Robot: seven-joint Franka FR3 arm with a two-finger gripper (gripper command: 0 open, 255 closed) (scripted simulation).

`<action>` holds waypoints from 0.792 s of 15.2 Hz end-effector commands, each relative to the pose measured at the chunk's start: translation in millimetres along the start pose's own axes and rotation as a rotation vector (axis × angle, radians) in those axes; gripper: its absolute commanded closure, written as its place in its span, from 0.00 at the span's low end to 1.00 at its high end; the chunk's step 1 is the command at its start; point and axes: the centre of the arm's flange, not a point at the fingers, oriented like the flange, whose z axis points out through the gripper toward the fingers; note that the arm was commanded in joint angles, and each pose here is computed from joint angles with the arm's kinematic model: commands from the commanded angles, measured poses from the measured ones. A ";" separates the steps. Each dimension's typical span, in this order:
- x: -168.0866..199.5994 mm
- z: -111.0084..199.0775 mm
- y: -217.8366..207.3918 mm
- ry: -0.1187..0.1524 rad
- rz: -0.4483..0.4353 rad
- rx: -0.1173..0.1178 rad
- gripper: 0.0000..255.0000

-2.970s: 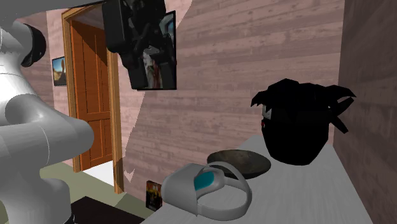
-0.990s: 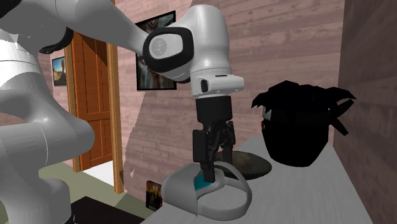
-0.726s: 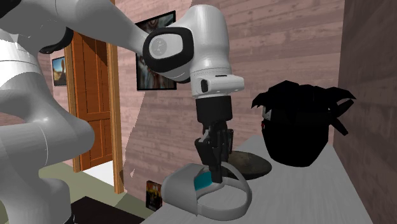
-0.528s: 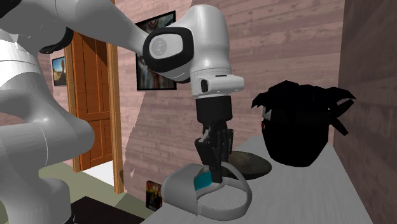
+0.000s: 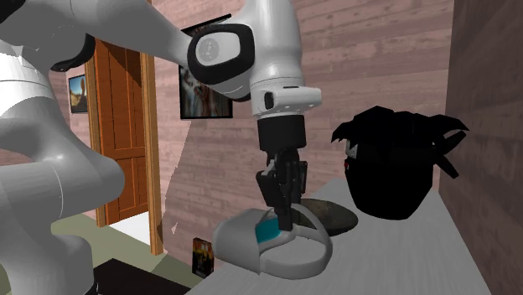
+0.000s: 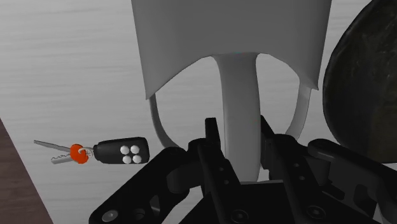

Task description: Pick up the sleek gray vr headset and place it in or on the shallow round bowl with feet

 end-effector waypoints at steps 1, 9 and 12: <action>1.5 -9.3 -0.6 0.000 0.000 0.000 1.00; 6.5 -51.2 0.0 0.000 0.000 0.000 1.00; 8.4 -67.0 0.2 0.000 0.000 0.000 1.00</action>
